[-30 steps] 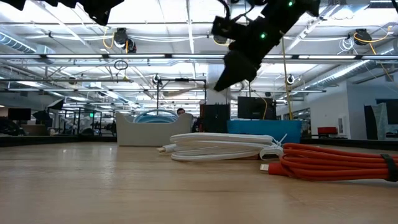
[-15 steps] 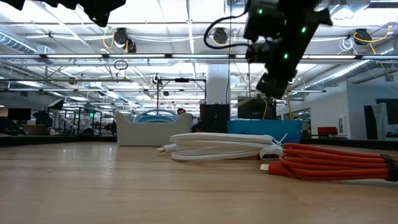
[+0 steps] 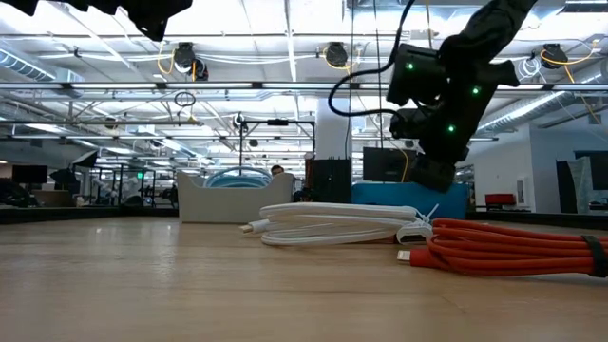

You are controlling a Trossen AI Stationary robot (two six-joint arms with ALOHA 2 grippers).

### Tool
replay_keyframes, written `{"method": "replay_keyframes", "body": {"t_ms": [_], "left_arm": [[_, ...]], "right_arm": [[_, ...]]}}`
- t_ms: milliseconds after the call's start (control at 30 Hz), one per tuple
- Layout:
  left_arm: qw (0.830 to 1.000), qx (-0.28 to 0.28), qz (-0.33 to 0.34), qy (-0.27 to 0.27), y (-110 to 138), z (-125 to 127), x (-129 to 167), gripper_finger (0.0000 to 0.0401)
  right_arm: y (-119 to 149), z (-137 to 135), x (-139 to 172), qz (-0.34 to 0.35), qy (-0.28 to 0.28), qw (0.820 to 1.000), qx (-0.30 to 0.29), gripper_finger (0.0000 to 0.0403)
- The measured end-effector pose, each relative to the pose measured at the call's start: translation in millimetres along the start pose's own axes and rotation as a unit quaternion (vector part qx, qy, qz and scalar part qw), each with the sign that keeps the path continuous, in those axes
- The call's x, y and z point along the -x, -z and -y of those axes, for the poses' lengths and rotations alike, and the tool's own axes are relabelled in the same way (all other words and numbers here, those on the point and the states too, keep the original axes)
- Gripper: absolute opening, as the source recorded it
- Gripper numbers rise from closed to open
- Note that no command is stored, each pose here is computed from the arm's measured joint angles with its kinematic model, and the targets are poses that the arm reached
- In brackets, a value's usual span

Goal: Pick & Place USB Port
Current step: Put the white charger cable into the blue bin, then adjust the white hdmi cable on the table

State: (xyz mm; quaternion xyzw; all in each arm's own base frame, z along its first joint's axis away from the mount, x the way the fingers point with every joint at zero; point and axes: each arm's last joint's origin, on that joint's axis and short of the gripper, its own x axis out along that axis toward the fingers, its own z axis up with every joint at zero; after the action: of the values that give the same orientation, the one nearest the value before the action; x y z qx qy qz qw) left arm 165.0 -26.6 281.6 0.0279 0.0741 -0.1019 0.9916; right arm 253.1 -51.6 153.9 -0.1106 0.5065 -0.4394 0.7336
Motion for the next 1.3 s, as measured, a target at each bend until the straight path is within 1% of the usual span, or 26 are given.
{"method": "replay_keyframes", "body": {"t_ms": [100, 200, 300, 367, 467, 733, 833, 967, 1033, 1100, 1200, 1300], "left_arm": [[1.0, 0.0, 0.002, 0.0, -0.5, 0.0, 0.0, 0.0255], [1.0, 0.0, 0.002, 0.0, -0.5, 0.0, 0.0, 0.0255], [1.0, 0.002, 0.003, 0.0, -0.5, 0.0, 0.0, 0.0255], [1.0, 0.002, 0.002, 0.0, -0.4, 0.0, 0.0, 0.0255], [1.0, 0.002, 0.002, 0.0, -0.4, 0.0, 0.0, 0.0255], [1.0, 0.001, -0.001, 0.0, 0.2, 0.0, 0.0, 0.0255], [1.0, 0.0, -0.001, 0.0, 0.2, 0.0, 0.0, 0.0255], [1.0, 0.0, -0.001, 0.0, 0.2, 0.0, 0.0, 0.0255], [1.0, 0.0, -0.001, 0.0, 0.2, 0.0, 0.0, 0.0255], [1.0, 0.0, -0.001, 0.0, 0.2, 0.0, 0.0, 0.0255], [1.0, 0.001, -0.002, 0.0, 0.4, 0.0, 0.0, 0.0255], [1.0, 0.002, -0.005, 0.0, 0.9, 0.0, 0.0, 0.0255]], "right_arm": [[-3.1, -2.5, 1.7, 0.016, -0.006, 1.0, 0.004, 0.0016], [-4.7, -2.8, 1.7, 0.022, -0.007, 1.0, 0.001, 0.0012], [-4.7, -2.3, 1.7, 0.023, 0.001, 1.0, -0.019, 0.0009], [-4.7, -1.9, 1.8, 0.025, 0.009, 0.999, -0.027, 0.0015], [-5.4, -1.9, 2.0, 0.029, 0.013, 0.999, -0.03, 0.0044], [-12.1, -2.1, 5.4, 0.045, 0.015, 0.998, -0.046, 0.0157], [-22.4, -2.9, 15.1, 0.068, 0.027, 0.996, -0.047, 0.0188], [-45.9, -3.4, 37.0, 0.11, 0.022, 0.992, -0.06, 0.0211], [-61.1, -3.0, 51.2, 0.131, -0.006, 0.988, -0.08, 0.0217], [-75.4, -2.8, 64.9, 0.143, -0.068, 0.981, -0.111, 0.0221], [-91.6, -4.7, 84.3, 0.148, -0.19, 0.958, -0.158, 0.0224], [-95.5, -14.6, 101.5, 0.156, -0.286, 0.931, -0.165, 0.0224]]}}
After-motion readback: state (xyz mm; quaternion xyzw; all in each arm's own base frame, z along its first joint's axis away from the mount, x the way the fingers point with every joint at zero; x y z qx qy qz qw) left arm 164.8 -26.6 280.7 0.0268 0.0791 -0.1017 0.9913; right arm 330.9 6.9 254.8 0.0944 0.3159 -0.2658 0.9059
